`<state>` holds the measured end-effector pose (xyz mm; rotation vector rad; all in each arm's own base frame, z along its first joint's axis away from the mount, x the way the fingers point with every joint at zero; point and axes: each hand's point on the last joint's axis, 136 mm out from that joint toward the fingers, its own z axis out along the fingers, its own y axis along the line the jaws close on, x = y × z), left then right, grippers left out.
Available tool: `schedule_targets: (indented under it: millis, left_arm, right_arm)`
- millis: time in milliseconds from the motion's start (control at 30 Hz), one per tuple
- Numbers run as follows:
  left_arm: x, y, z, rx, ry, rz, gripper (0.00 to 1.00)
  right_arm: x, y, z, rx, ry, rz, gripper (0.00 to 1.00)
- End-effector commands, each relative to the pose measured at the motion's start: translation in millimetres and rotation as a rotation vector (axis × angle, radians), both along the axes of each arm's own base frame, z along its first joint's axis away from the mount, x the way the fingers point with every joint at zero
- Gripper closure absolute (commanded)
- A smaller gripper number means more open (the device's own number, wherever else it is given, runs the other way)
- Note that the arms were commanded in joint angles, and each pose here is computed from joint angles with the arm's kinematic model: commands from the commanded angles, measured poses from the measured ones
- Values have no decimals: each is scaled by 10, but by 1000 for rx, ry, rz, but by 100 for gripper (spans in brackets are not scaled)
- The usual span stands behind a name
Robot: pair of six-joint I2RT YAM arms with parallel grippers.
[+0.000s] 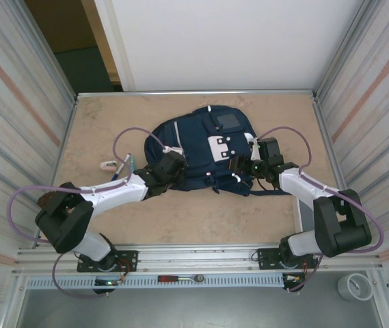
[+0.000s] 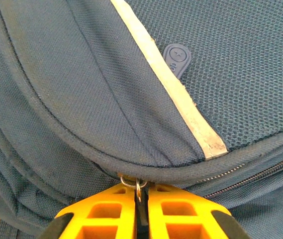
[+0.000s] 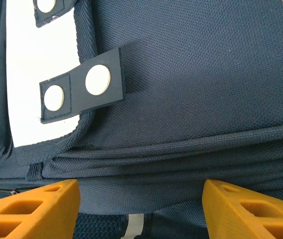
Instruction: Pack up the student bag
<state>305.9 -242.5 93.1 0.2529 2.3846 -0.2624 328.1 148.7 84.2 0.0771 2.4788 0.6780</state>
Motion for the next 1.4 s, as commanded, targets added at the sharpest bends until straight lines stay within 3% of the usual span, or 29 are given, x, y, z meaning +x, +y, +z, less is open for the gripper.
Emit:
schedule_targets:
  millis: [0, 100, 200, 333, 433, 633, 867, 933, 1000, 1133, 1200, 1267, 1367]
  left_arm:
    - [12, -39, 100, -44, -21, -23, 93]
    - [7, -12, 145, -39, -34, -36, 100]
    - [-37, -59, 236, -69, -54, -98, 100]
    - [-114, -160, 367, -144, -70, -179, 100]
    - [-164, -208, 439, -171, -83, -224, 100]
    - [-191, -224, 501, -166, -99, -260, 100]
    - [-212, -245, 437, -141, -90, -297, 100]
    - [-213, -236, 423, -131, -92, -300, 100]
    - [-212, -227, 413, -118, -95, -306, 100]
    - [-180, -119, 352, -45, -99, -284, 100]
    - [-147, -29, 329, 11, -103, -262, 100]
    - [-100, 94, 300, 75, -105, -229, 100]
    - [-21, 273, 246, 166, -95, -179, 100]
  right_arm:
    - [-89, -80, -27, -26, 24, -24, 35]
    - [-97, -163, 70, -61, 6, -35, 35]
    - [-139, -235, 244, -86, -29, -41, 34]
    - [-302, -99, 389, 18, -21, -29, 34]
    - [-462, 114, 352, 111, 18, -38, 34]
    - [-631, 103, 156, 158, 49, -255, 26]
    - [-439, 158, 89, 190, 56, -315, 24]
    - [-404, 190, 5, 173, 79, -309, 28]
    - [-359, 210, -57, 175, 84, -298, 38]
    - [-249, 58, -135, 132, 83, -306, 79]
    - [-221, -87, -154, 95, 77, -320, 92]
    - [-193, -268, -157, 58, 70, -339, 99]
    - [-143, -484, -109, 17, 52, -352, 100]
